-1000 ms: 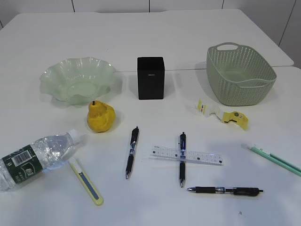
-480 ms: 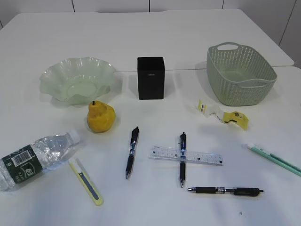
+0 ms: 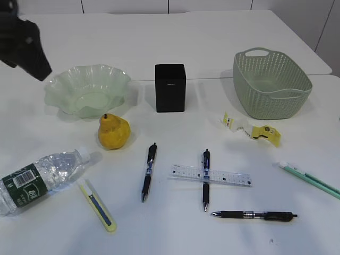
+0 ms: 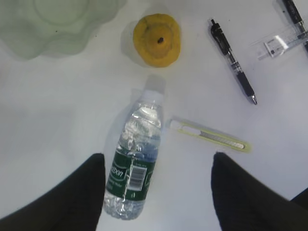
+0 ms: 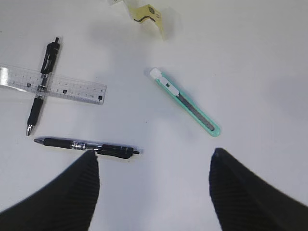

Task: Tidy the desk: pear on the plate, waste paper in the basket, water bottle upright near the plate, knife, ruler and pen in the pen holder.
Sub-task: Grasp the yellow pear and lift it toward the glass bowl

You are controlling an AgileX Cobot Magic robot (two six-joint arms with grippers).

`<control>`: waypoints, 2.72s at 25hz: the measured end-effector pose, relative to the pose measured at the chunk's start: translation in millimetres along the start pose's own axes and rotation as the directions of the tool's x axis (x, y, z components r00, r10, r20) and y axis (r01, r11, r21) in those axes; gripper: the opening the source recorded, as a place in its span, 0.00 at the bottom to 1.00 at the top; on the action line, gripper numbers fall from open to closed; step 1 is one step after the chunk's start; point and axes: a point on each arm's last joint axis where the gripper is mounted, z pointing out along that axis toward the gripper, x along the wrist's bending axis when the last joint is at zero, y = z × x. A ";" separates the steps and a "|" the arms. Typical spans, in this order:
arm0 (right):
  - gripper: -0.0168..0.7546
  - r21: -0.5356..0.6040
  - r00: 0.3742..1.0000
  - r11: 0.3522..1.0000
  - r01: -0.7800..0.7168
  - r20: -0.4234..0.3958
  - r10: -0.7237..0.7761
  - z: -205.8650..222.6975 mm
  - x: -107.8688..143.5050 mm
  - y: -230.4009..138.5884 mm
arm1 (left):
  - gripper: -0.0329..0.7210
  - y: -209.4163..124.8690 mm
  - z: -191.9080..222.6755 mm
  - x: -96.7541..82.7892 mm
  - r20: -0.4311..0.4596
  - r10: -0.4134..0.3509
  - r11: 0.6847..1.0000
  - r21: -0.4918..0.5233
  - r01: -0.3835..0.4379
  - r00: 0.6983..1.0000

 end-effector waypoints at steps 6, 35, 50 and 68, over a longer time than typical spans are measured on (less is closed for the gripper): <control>0.74 0.015 1.000 1.000 -0.003 -0.001 0.003 0.0 0.1 -1.4 | 0.69 29.9 46.9 3.4 0.016 0.007 0.997 0.071 -0.008 1.000; 0.74 0.071 1.000 0.997 -0.010 0.002 0.010 -0.6 -0.1 -6.2 | 0.81 57.8 181.4 6.8 0.128 -0.082 0.977 0.205 0.055 0.988; 0.74 0.067 1.000 0.998 -0.013 0.002 0.012 -0.5 -0.1 -5.9 | 0.81 62.2 211.4 8.9 0.125 -0.096 0.982 0.174 0.074 0.987; 0.74 0.050 1.000 0.999 -0.014 0.001 0.013 -0.5 0.0 -4.3 | 0.81 63.5 219.6 9.0 0.128 -0.105 0.984 0.155 0.085 0.986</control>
